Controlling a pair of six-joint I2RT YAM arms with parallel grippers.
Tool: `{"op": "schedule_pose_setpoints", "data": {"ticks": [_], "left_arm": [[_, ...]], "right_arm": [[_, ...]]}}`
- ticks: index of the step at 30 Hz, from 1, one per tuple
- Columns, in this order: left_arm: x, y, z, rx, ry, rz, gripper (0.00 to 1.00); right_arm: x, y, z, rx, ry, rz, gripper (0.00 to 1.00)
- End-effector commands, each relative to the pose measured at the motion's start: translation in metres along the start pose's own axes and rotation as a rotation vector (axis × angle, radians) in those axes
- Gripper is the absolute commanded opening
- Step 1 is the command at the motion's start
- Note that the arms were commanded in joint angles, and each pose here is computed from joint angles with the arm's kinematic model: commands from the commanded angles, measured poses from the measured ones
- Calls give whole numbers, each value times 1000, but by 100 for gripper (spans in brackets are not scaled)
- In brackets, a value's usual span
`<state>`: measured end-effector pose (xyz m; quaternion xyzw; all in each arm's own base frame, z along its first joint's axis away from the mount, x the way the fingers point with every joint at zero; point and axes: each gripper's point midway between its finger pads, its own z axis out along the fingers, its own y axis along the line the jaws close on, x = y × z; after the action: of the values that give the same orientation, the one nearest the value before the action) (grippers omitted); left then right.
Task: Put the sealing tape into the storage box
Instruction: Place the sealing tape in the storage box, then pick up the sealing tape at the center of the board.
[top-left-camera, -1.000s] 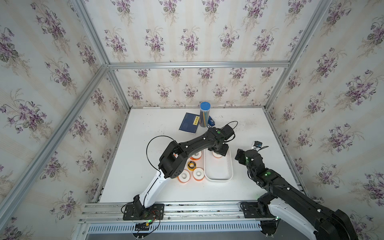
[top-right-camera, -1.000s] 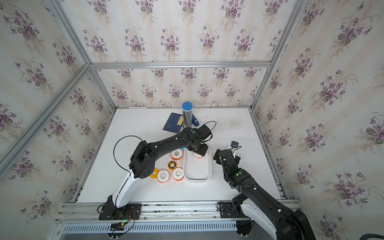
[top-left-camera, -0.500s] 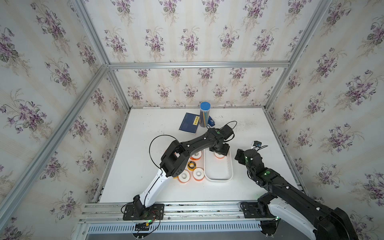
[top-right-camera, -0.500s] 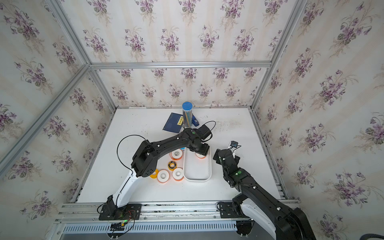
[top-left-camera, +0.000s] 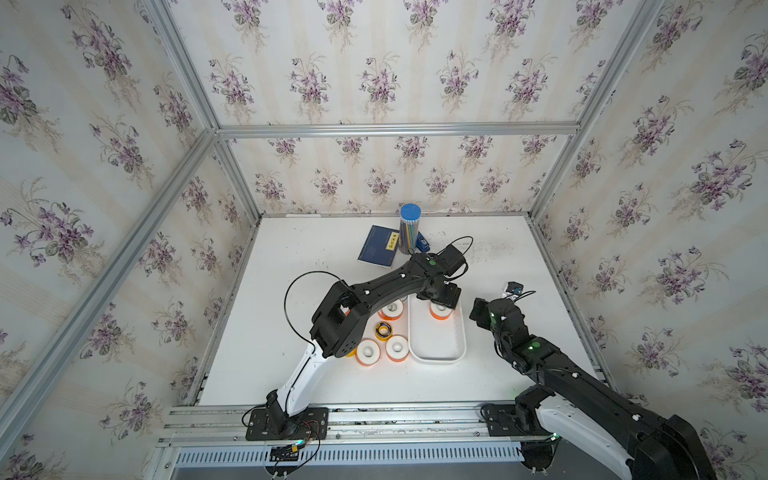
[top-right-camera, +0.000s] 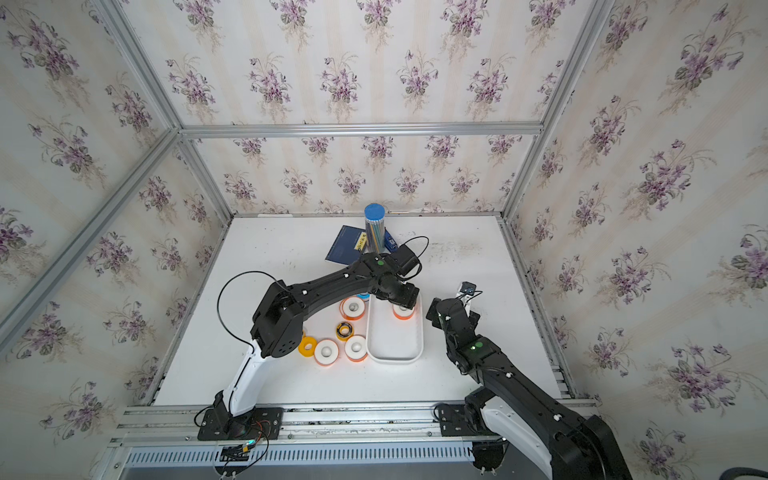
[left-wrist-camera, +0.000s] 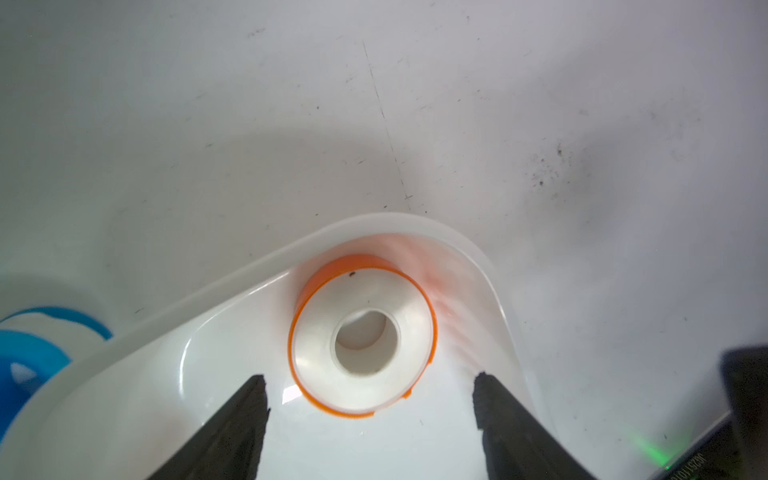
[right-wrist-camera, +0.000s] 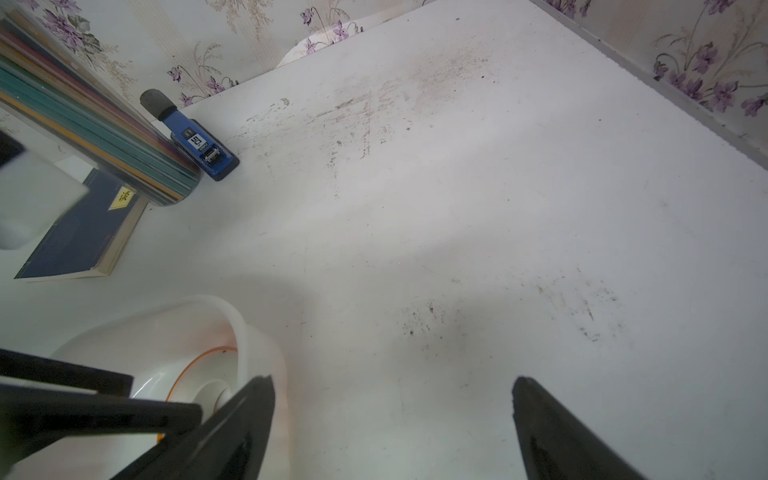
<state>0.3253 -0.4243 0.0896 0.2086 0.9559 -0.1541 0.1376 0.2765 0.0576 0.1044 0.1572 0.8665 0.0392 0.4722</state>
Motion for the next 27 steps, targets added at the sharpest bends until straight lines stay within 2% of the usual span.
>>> {"op": "schedule_pose_setpoints", "data": {"ticks": [1, 5, 9, 16, 18, 24, 27], "left_arm": [[-8, 1, -41, -3, -78, 27, 78], [7, 18, -90, -40, -137, 46, 78], [36, 43, -137, -88, -186, 54, 78], [98, 107, -202, -178, -246, -8, 79], [116, 124, -213, -204, -251, -30, 79], [158, 163, -237, -281, -336, -93, 80], [174, 179, -242, -326, -370, -110, 81]], "right_arm": [[-4, 0, -1, 6, -8, 2, 93], [-6, 1, -2, 1, -15, -4, 96], [-15, 20, -5, -74, 1, -44, 94], [-29, 77, -12, -241, 114, -158, 92], [-32, 98, -13, -282, 158, -210, 90], [-5, 196, -30, -502, 333, -432, 91], [14, 226, -31, -529, 403, -556, 91]]}}
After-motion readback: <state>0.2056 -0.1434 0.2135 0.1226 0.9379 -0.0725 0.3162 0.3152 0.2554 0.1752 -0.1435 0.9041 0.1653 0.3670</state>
